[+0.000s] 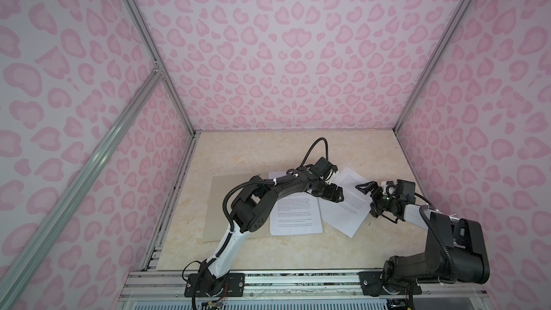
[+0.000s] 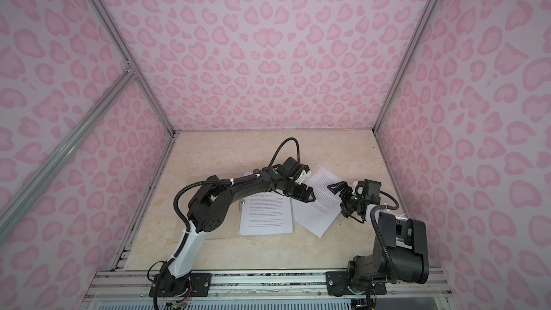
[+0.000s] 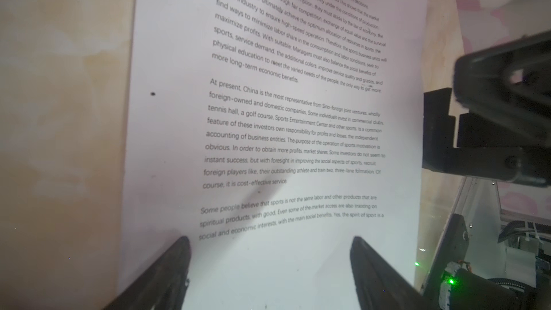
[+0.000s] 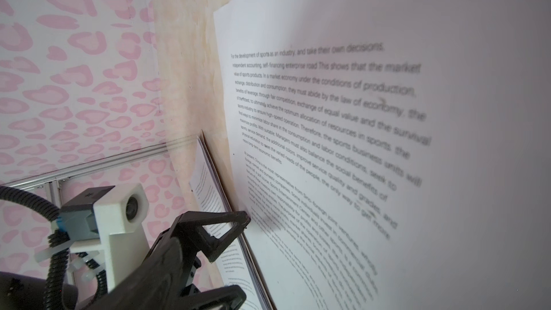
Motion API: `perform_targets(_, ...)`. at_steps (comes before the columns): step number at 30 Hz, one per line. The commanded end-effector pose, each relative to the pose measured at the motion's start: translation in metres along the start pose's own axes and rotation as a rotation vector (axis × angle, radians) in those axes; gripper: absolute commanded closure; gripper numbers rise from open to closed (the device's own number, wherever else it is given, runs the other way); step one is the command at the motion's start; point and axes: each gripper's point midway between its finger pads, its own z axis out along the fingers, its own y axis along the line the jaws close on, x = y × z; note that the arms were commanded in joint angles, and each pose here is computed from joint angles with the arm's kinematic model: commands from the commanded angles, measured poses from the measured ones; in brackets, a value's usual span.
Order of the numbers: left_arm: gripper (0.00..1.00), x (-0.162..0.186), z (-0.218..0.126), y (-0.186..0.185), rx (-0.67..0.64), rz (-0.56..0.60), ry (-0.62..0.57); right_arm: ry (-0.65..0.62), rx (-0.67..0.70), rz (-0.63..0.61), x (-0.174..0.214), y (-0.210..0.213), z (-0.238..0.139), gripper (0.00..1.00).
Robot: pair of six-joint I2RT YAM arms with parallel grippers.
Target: Put the files into the folder
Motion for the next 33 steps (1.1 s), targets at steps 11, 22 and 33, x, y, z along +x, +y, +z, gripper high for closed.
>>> perform_targets(11, 0.14, 0.028, 0.007, 0.023, -0.075, -0.068, 0.085, -0.082, 0.072, 0.046, 0.021, -0.015, -0.009, 0.26)
perform_targets(22, 0.14, 0.029, 0.006, 0.022, -0.062, -0.079, 0.082, -0.238, 0.089, 0.074, 0.028, -0.018, -0.034, 0.52)
perform_targets(33, 0.14, 0.027, 0.003, 0.018, -0.047, -0.081, 0.074, -0.328, 0.092, 0.089, 0.022, -0.022, -0.049, 0.67)
